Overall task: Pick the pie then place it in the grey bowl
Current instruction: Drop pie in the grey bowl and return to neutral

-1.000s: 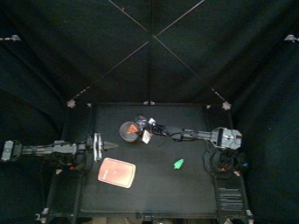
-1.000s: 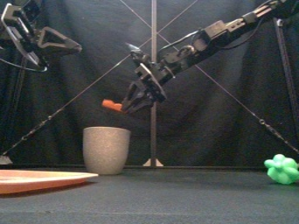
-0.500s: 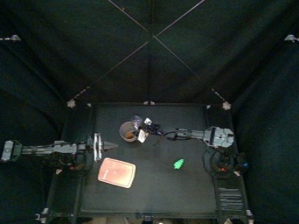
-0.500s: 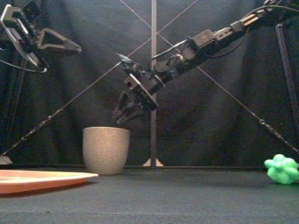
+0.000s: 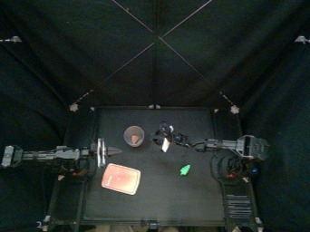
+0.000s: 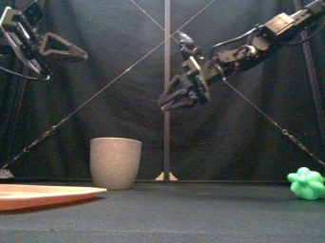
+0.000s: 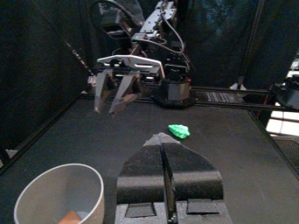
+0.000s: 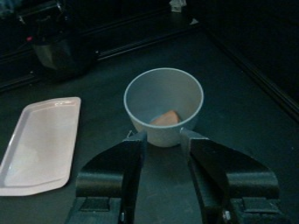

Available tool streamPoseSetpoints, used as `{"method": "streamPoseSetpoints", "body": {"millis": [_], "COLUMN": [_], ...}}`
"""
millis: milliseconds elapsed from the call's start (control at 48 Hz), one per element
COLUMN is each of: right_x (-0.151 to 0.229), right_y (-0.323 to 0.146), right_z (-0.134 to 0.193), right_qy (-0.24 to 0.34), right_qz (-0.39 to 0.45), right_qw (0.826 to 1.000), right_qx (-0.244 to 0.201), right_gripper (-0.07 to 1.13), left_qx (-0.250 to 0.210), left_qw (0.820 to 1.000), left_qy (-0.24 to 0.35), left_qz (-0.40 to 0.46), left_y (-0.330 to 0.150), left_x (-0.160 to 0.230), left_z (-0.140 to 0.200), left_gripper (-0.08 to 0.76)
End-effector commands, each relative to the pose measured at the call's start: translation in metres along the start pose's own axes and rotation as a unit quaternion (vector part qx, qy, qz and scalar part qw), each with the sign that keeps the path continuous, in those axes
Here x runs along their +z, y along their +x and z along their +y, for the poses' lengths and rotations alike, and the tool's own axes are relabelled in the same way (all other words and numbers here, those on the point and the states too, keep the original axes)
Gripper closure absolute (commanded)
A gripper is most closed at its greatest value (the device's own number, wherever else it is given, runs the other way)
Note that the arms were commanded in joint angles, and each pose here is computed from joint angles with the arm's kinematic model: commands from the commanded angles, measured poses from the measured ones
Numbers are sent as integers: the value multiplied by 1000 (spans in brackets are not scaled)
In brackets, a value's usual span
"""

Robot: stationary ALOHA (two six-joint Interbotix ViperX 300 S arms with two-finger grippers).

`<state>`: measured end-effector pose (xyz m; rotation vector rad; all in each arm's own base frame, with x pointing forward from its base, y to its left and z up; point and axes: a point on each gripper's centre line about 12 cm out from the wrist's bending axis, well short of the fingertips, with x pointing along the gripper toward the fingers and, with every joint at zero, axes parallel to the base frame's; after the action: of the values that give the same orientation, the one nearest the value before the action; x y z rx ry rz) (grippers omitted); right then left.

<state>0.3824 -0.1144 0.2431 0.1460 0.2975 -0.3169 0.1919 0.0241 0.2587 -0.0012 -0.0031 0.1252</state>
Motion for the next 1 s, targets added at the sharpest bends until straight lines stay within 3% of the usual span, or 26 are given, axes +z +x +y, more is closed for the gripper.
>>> {"method": "streamPoseSetpoints", "body": {"millis": [21,396,1000], "right_x": [9,-7,-20], "right_y": [-32,-87,-90], "right_z": [6,28,33], "right_qy": [3,-3,-15], "right_qz": [-53,-102,-91], "right_qw": [999,993,994], "right_qx": [10,51,62], "right_gripper": [299,299,299], "left_qx": [1,2,3], "left_qw": [1000,1000,1000], "left_qy": [1,0,1], "left_qz": [-8,-5,5], "left_y": [2,1,-1], "left_x": [5,3,-6], "left_z": [0,1,1], "left_gripper": [662,662,662]}}
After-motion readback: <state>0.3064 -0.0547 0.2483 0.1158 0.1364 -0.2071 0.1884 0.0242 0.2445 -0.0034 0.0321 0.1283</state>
